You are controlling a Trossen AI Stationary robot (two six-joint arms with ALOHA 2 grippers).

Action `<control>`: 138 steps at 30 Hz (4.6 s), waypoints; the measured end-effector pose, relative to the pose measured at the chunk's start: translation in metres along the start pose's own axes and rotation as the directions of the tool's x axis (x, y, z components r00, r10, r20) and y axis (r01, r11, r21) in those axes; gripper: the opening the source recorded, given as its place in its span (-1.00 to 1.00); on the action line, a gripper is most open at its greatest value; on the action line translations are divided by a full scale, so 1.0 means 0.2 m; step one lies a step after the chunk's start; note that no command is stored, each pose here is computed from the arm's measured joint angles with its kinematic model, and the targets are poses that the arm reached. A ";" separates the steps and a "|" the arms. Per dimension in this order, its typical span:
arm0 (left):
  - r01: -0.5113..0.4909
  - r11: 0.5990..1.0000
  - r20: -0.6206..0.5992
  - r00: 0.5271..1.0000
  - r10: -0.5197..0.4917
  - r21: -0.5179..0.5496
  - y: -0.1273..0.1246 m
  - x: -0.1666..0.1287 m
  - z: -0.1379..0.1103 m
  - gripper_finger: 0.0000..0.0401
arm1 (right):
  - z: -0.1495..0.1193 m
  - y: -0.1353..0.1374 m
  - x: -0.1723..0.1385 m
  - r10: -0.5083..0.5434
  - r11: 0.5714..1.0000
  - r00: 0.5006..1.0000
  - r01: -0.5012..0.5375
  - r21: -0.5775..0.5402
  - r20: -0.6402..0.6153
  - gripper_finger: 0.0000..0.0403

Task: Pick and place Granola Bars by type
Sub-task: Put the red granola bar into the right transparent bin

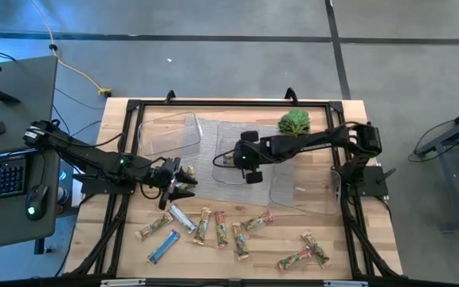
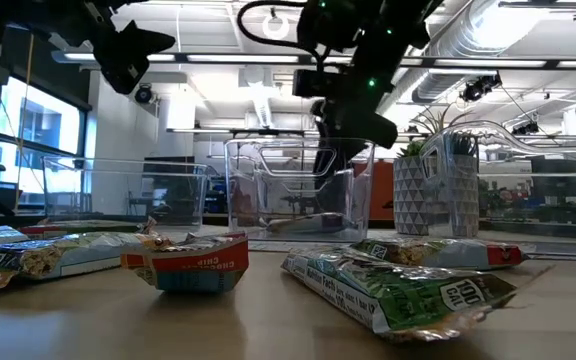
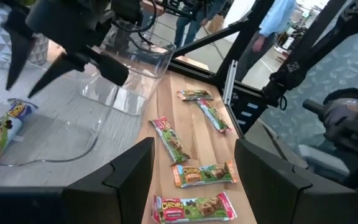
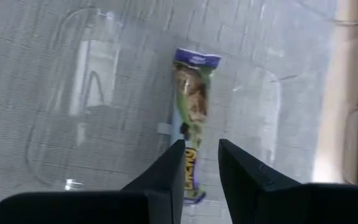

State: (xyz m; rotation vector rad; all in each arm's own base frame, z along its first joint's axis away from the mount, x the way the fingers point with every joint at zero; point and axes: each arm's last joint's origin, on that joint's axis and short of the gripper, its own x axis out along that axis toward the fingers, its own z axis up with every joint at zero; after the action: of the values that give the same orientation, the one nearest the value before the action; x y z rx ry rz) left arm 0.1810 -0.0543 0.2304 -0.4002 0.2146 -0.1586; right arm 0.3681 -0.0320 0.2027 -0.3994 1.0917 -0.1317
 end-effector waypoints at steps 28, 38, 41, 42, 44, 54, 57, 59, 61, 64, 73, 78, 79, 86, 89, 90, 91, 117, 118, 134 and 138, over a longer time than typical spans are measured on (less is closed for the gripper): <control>-0.290 0.953 0.047 0.957 0.287 0.086 0.05 0.01 -0.02 0.09 | 0.12 0.05 -0.82 -0.034 0.969 0.887 -0.083 0.233 0.460 -0.61; -0.245 0.952 -0.299 0.909 0.291 0.182 0.00 -0.04 0.05 -0.03 | 0.12 0.04 -0.83 -0.038 0.968 0.886 -0.083 0.238 0.462 -0.61; -0.281 0.937 -0.453 0.822 0.346 0.206 0.00 -0.04 0.05 -0.13 | 0.12 0.04 -0.82 -0.039 0.968 0.886 -0.081 0.238 0.461 -0.61; -0.297 0.933 -0.477 0.802 0.360 0.205 0.00 -0.02 0.05 -0.15 | 0.12 0.04 -0.82 -0.039 0.968 0.886 -0.081 0.238 0.461 -0.61; -0.326 0.925 -0.505 0.776 0.379 0.194 0.00 0.02 0.03 -0.19 | 0.12 0.04 -0.82 -0.039 0.968 0.887 -0.081 0.238 0.461 -0.61; -0.589 0.783 -0.621 0.542 0.566 0.200 0.11 0.21 -0.22 -0.22 | 0.11 0.05 -0.82 -0.025 0.970 0.896 -0.086 0.228 0.443 -0.61; -0.615 0.759 -0.640 0.499 0.584 0.213 0.13 0.23 -0.26 -0.22 | 0.11 0.05 -0.82 -0.023 0.970 0.899 -0.085 0.226 0.438 -0.61; -0.614 0.757 -0.647 0.489 0.586 0.222 0.13 0.24 -0.27 -0.22 | 0.11 0.05 -0.82 -0.023 0.970 0.899 -0.085 0.227 0.438 -0.61; -0.610 0.753 -0.633 0.487 0.602 0.246 0.14 0.23 -0.27 -0.22 | 0.11 0.05 -0.82 -0.023 0.970 0.899 -0.086 0.226 0.438 -0.61; -0.616 0.744 -0.615 0.490 0.618 0.256 0.14 0.23 -0.26 -0.22 | 0.11 0.05 -0.82 -0.023 0.970 0.899 -0.085 0.226 0.438 -0.61; -0.614 0.719 -0.623 0.432 0.652 0.326 0.15 0.20 -0.27 -0.22 | 0.11 0.05 -0.82 -0.021 0.971 0.901 -0.085 0.225 0.433 -0.61; -0.594 0.748 -0.662 0.437 0.609 0.297 0.14 0.20 -0.28 -0.21 | 0.11 0.05 -0.82 -0.021 0.971 0.901 -0.085 0.224 0.432 -0.61; -0.589 0.750 -0.663 0.436 0.608 0.301 0.14 0.20 -0.28 -0.20 | 0.11 0.05 -0.82 -0.021 0.971 0.902 -0.085 0.224 0.432 -0.61; -0.509 0.781 -0.654 0.457 0.602 0.363 0.14 0.23 -0.29 0.08 | 0.11 0.05 -0.82 -0.021 0.971 0.902 -0.085 0.224 0.432 -0.61; -0.498 0.784 -0.653 0.460 0.601 0.370 0.15 0.25 -0.30 0.21 | 0.11 0.05 -0.82 -0.021 0.971 0.902 -0.085 0.224 0.432 -0.61; -0.498 0.781 -0.657 0.451 0.604 0.377 0.15 0.25 -0.31 0.25 | 0.11 0.05 -0.82 -0.021 0.971 0.902 -0.085 0.224 0.432 -0.61; -0.499 0.776 -0.663 0.436 0.609 0.385 0.15 0.26 -0.32 0.28 | 0.11 0.05 -0.82 -0.021 0.971 0.902 -0.085 0.224 0.432 -0.61; -0.495 0.821 -0.714 0.462 0.526 0.285 0.09 0.31 -0.23 -0.59 | 0.11 0.05 -0.82 -0.021 0.969 0.901 -0.088 0.231 0.433 -0.61; -0.484 0.826 -0.711 0.469 0.523 0.288 0.08 0.32 -0.20 -0.60 | 0.11 0.05 -0.82 -0.024 0.970 0.900 -0.085 0.229 0.435 -0.61; -0.299 0.886 -0.615 0.639 0.462 0.355 -0.12 0.42 0.18 -0.63 | 0.26 0.36 -0.57 0.134 0.941 0.893 0.022 -0.337 0.429 -0.61; -0.278 0.891 -0.591 0.671 0.447 0.359 -0.15 0.43 0.25 -0.63 | 0.28 0.42 -0.54 0.137 0.922 0.888 0.048 -0.383 0.440 -0.57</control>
State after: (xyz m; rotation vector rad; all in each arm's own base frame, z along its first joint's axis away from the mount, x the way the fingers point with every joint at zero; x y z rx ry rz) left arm 0.2731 -0.0800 0.2722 -0.0289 0.9770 0.0843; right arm 0.3607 0.0917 0.2826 -0.7190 0.6469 0.2199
